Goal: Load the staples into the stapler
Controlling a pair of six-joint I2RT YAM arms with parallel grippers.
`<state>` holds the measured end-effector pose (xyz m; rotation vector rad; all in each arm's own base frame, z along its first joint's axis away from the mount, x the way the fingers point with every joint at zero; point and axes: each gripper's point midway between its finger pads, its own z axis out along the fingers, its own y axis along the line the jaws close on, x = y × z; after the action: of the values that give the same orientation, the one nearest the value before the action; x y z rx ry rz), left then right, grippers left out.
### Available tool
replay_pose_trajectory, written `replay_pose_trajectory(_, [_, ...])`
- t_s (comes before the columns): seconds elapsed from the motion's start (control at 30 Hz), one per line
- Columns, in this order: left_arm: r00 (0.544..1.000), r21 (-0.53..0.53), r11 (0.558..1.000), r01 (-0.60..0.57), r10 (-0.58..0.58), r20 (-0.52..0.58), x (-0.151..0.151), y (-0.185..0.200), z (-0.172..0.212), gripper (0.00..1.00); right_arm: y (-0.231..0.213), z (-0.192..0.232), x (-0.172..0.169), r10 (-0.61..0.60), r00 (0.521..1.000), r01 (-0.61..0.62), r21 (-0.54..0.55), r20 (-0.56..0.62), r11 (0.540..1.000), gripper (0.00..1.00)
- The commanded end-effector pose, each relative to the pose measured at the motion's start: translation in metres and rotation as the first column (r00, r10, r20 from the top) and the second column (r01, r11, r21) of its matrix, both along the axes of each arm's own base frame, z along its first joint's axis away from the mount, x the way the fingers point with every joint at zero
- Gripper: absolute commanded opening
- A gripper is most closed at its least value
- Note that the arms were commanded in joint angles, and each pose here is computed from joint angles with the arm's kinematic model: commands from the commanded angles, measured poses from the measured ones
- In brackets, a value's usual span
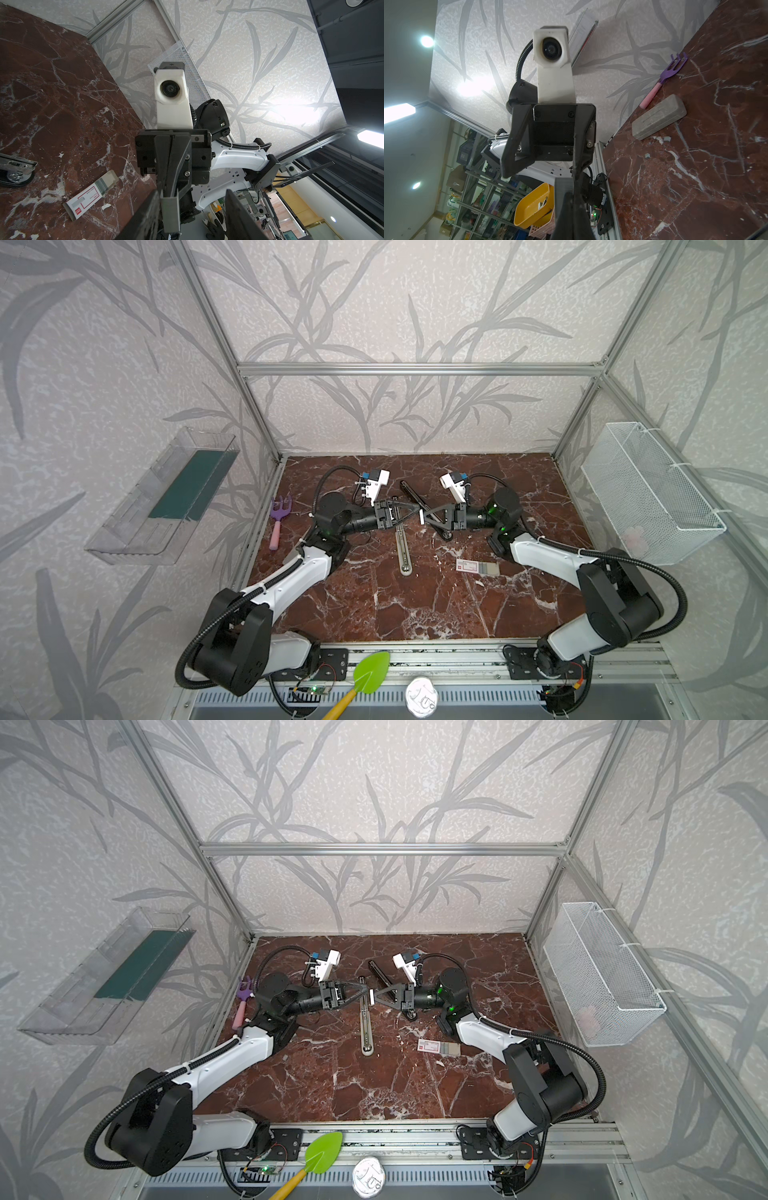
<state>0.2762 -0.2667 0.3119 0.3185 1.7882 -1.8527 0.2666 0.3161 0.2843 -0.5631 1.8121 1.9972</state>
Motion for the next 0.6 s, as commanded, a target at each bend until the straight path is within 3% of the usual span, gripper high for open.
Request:
replay_pose_trajectory(0.0, [0.999,-0.023,0.999,0.036,-0.035,0.029,-0.006,-0.001,0.01,0.5,0.002,0.013,-0.014,0.057,0.996,-0.06,0.036,0.063,0.998,0.0])
replay_pose_trajectory(0.13, [0.999,-0.015,0.999,0.036,-0.036,0.02,-0.005,-0.001,0.006,0.5,0.003,0.016,-0.017,0.066,0.995,-0.069,0.037,0.07,0.997,0.0])
replay_pose_trajectory(0.43, [0.999,-0.015,0.999,0.048,-0.048,0.024,-0.007,-0.002,0.009,0.36,0.006,0.013,-0.009,0.051,0.998,-0.053,0.047,0.047,0.997,0.0])
replay_pose_trajectory(0.57, [0.998,-0.008,0.998,0.058,-0.058,0.016,-0.009,-0.003,0.006,0.34,0.006,0.01,-0.006,0.043,0.998,-0.044,0.043,0.038,0.998,0.0])
